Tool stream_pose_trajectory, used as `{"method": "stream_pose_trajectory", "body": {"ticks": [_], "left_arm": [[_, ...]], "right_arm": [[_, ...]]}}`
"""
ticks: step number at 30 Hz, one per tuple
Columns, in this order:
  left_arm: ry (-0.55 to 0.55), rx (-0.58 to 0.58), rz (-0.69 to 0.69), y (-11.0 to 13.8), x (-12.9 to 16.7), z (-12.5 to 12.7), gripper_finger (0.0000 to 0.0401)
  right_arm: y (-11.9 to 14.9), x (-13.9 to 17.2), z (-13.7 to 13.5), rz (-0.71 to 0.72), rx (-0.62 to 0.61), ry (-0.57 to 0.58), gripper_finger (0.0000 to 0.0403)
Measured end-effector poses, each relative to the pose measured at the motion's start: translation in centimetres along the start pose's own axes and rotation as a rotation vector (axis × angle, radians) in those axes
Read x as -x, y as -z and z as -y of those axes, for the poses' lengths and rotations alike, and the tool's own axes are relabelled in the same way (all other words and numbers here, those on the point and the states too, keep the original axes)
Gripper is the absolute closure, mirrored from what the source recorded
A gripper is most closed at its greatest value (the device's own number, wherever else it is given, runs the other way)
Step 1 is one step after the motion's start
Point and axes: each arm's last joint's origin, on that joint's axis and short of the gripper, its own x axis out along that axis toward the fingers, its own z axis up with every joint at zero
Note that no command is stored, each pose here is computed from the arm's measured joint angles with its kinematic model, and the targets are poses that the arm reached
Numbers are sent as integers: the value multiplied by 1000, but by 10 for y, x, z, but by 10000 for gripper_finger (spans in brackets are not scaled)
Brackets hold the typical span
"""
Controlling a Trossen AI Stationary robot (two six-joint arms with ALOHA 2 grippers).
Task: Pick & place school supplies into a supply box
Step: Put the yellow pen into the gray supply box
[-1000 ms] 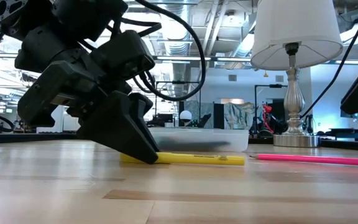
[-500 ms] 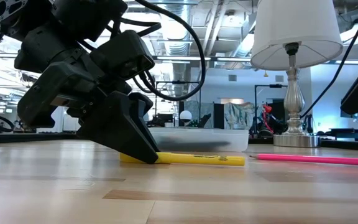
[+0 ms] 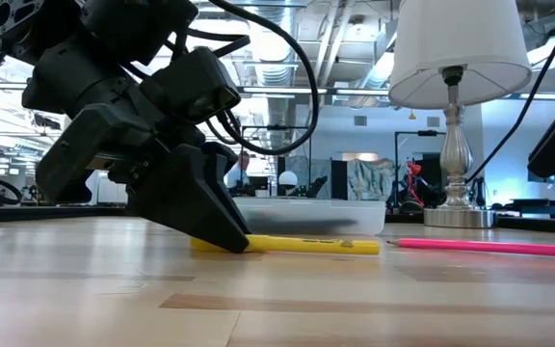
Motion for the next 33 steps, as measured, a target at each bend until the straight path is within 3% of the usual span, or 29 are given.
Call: {"method": "stream_pose_trajectory", "body": {"ticks": [15, 25, 33], "left_arm": [[-57, -26, 25, -1, 0, 1, 342], [-204, -129, 81, -9, 4, 15, 342], [-392, -209, 123, -20, 9, 27, 342]], "right_arm": [[0, 0, 0, 0, -1, -1, 294], [0, 0, 0, 0, -2, -2, 294], [0, 0, 0, 1, -3, -3, 294]]}}
